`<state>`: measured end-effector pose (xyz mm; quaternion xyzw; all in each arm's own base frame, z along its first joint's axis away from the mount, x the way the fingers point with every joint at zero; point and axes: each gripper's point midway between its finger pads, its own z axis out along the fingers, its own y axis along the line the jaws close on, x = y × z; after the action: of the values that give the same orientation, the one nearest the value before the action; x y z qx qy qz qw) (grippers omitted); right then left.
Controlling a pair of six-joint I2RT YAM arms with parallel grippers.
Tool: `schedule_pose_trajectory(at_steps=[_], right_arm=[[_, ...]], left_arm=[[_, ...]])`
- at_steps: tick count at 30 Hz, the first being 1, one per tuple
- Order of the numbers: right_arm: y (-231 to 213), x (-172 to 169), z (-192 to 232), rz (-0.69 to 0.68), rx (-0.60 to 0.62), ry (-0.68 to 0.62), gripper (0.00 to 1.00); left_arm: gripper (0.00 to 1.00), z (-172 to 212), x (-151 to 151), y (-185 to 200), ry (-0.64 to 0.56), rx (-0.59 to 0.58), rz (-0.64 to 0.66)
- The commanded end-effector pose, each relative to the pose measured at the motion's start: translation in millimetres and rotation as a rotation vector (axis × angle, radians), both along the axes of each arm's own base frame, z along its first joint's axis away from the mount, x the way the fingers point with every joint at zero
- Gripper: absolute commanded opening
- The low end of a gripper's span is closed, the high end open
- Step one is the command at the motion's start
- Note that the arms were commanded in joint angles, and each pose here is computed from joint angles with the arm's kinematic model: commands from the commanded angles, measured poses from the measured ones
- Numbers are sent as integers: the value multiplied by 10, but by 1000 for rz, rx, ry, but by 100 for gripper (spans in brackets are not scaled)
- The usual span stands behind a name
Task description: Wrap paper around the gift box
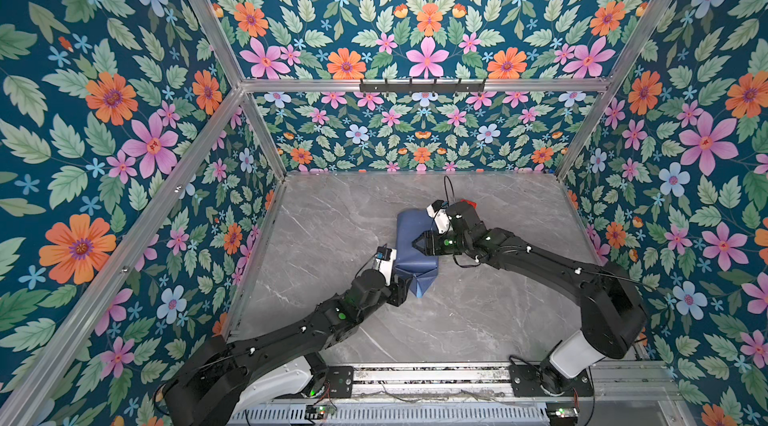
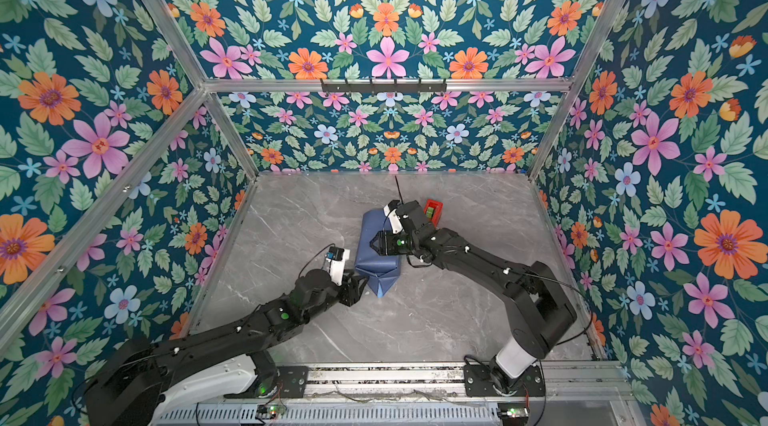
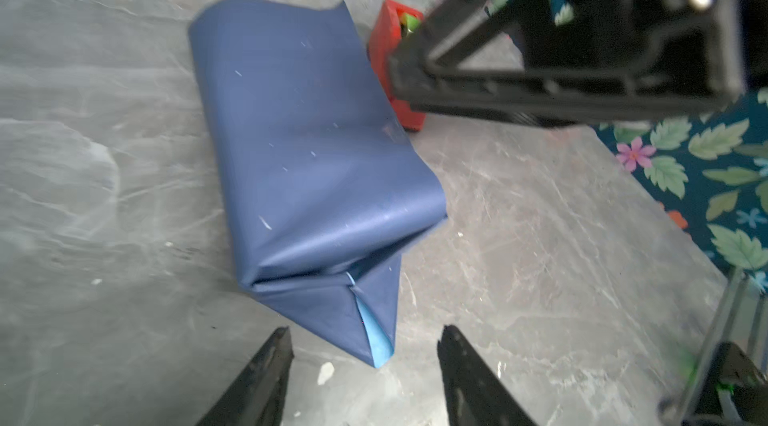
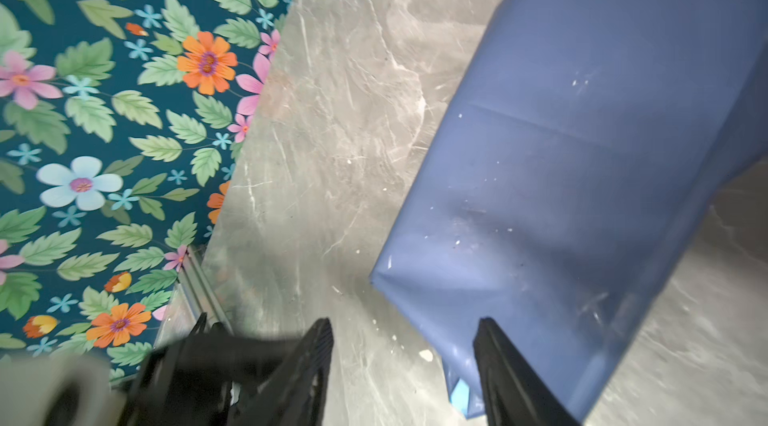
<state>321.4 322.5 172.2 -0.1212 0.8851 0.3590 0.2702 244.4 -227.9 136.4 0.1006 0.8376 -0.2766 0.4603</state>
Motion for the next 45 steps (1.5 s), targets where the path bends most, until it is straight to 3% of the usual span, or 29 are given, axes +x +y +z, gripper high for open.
schedule_pose_trajectory(at_steps=[1,6,15,21,27,35,40,45], right_arm=[[-229,-1,-122,-64,-69,25,60],[-511,203,-335,-209,1,150,65],[-349,378,-674,-193,15,242,67],[-352,355,-757,-179,-5,260,67],[-514,250,-733,-176,-80,228,67],[-1170,-60,-571,-262,-317,129,69],[-901,-609,-713,-200,-153,256,65],[-691,-900,-917,-211,-149,310,61]], left_arm=[[70,-17,194,239,82,-73,103],[74,-91,573,271,168,-126,136],[72,-377,795,-151,285,-126,24],[70,-342,579,-354,286,-147,-51],[70,-321,310,-391,304,-198,-47],[71,-271,156,-10,243,-177,68],[70,-247,43,86,190,-139,41],[67,-289,-184,-63,177,-94,-75]])
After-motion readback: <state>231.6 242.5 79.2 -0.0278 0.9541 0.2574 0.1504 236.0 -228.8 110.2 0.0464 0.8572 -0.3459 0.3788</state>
